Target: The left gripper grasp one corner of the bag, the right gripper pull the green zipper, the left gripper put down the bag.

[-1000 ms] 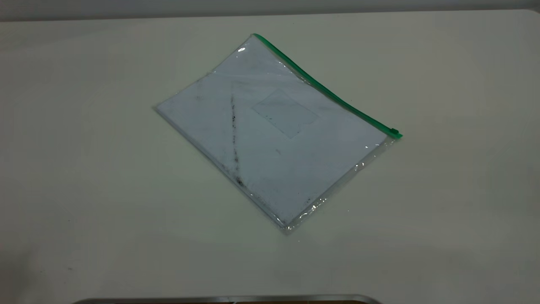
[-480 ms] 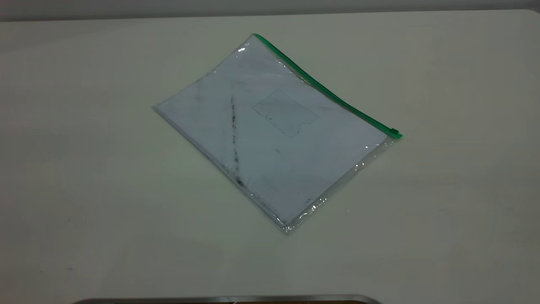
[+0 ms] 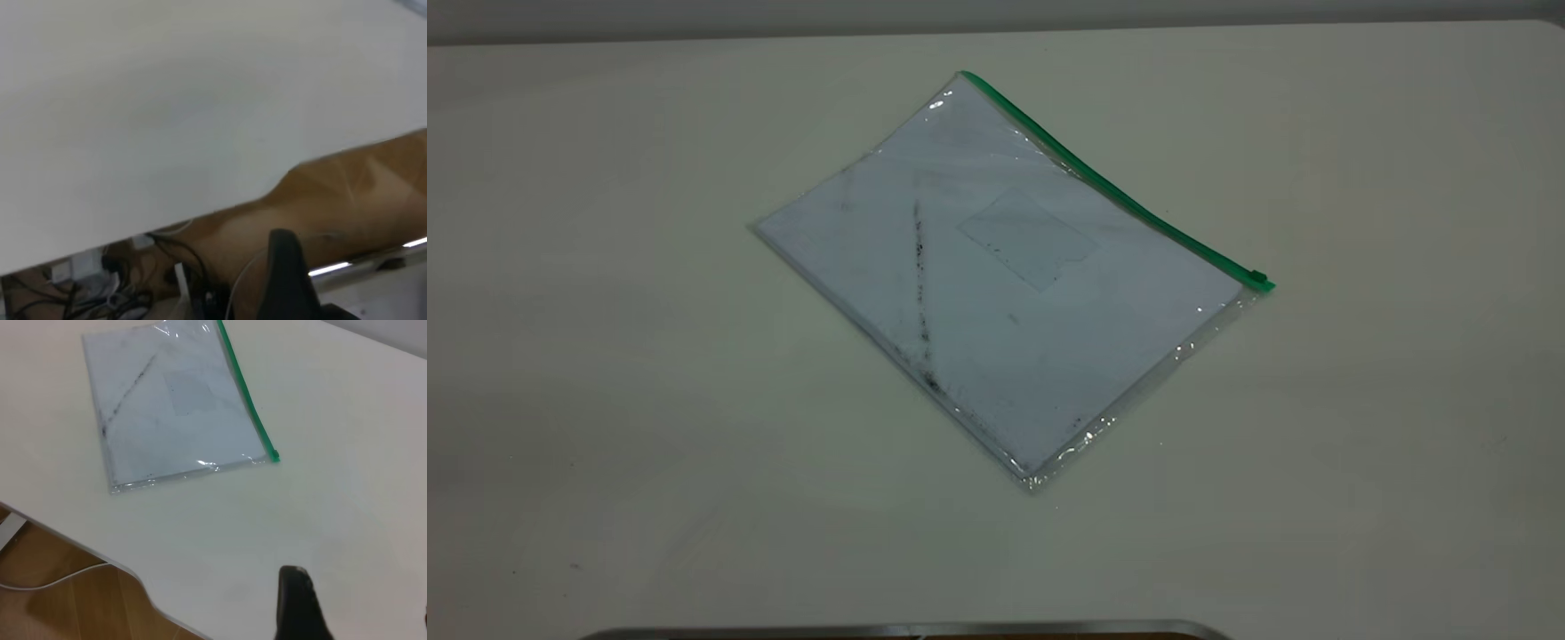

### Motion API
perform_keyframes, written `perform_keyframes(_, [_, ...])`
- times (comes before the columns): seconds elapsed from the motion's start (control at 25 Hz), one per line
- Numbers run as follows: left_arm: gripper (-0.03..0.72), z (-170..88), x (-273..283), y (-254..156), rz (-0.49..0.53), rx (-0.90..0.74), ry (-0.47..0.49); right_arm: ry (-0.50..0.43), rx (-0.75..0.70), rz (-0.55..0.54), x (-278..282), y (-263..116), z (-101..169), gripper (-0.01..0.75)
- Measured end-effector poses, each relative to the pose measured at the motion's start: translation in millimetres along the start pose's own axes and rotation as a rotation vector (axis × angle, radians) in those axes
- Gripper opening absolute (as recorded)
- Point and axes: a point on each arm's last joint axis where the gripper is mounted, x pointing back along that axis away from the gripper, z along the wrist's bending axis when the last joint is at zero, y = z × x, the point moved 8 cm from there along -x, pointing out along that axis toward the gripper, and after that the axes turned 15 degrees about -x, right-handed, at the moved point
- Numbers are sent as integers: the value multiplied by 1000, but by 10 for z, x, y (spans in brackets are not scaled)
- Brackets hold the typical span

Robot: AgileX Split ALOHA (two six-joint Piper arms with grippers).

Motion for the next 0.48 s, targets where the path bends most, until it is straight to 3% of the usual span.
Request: perform_keyframes(0.48, [589, 4, -5, 16, -21, -14, 6, 0, 0, -1, 0, 1, 0, 484])
